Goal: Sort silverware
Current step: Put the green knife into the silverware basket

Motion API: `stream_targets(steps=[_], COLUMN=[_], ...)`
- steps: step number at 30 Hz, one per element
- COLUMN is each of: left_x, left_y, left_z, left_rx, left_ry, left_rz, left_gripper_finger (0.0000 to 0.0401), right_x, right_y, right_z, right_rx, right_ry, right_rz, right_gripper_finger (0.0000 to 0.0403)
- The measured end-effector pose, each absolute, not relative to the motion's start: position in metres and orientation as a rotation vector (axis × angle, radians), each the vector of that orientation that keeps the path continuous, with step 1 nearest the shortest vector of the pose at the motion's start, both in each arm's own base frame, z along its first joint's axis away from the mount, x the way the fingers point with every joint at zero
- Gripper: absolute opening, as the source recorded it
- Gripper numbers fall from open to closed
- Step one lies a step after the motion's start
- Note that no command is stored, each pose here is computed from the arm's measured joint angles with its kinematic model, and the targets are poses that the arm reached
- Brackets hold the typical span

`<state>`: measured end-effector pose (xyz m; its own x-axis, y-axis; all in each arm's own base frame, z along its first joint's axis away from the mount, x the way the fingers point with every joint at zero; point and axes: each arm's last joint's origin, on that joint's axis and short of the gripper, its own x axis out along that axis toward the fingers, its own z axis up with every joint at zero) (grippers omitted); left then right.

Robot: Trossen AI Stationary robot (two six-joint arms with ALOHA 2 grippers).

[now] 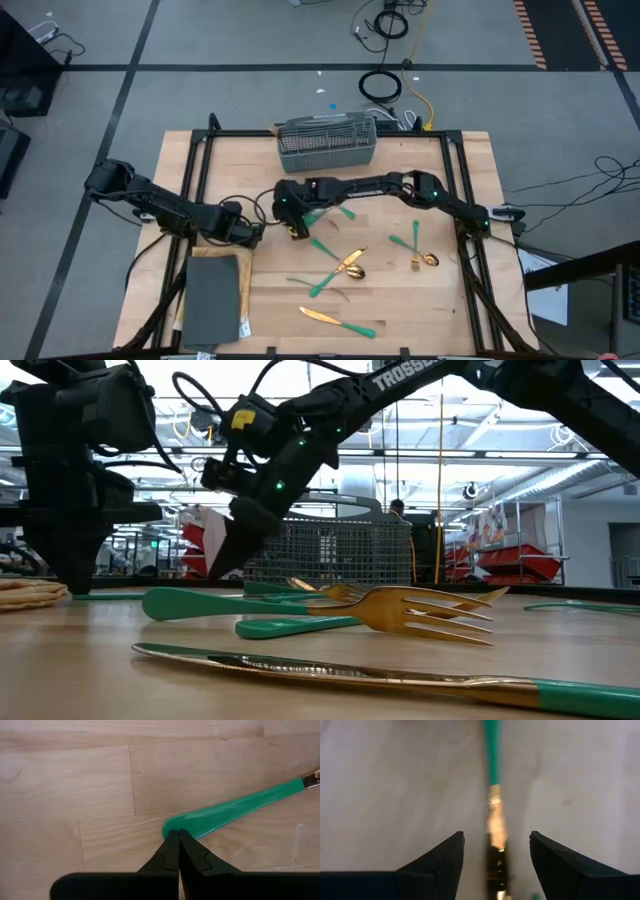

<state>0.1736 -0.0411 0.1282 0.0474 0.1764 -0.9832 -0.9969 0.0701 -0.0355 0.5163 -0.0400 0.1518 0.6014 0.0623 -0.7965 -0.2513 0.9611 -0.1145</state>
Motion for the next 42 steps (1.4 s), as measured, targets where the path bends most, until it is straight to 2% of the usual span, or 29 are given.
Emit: stream_targets(steps=[5, 17, 35, 42], left_x=[0.174, 0.174, 0.174, 0.174], left_y=[-0.041, -0.041, -0.041, -0.041], left_z=[0.128, 0.128, 0.128, 0.128], left_rx=[-1.047, -1.027, -1.013, -1.007], left_ry=[1.078, 1.090, 1.094, 1.098], left_rz=[1.209, 1.190, 1.174, 1.170], left_gripper_finger=[0.0000, 0.0000, 0.0000, 0.0000], right_x=[0.518, 0.523, 0.522, 0.520], right_y=[-0.032, -0.043, -0.053, -0.057], right_z=[0.132, 0.136, 0.115, 0.097], right_rx=[-0.235, -0.258, -0.167, -0.094], right_ry=[0.944, 0.886, 0.933, 0.996], right_rz=[0.228, 0.174, 0.159, 0.135], right_gripper_finger=[0.0215, 0.0215, 0.0215, 0.0187])
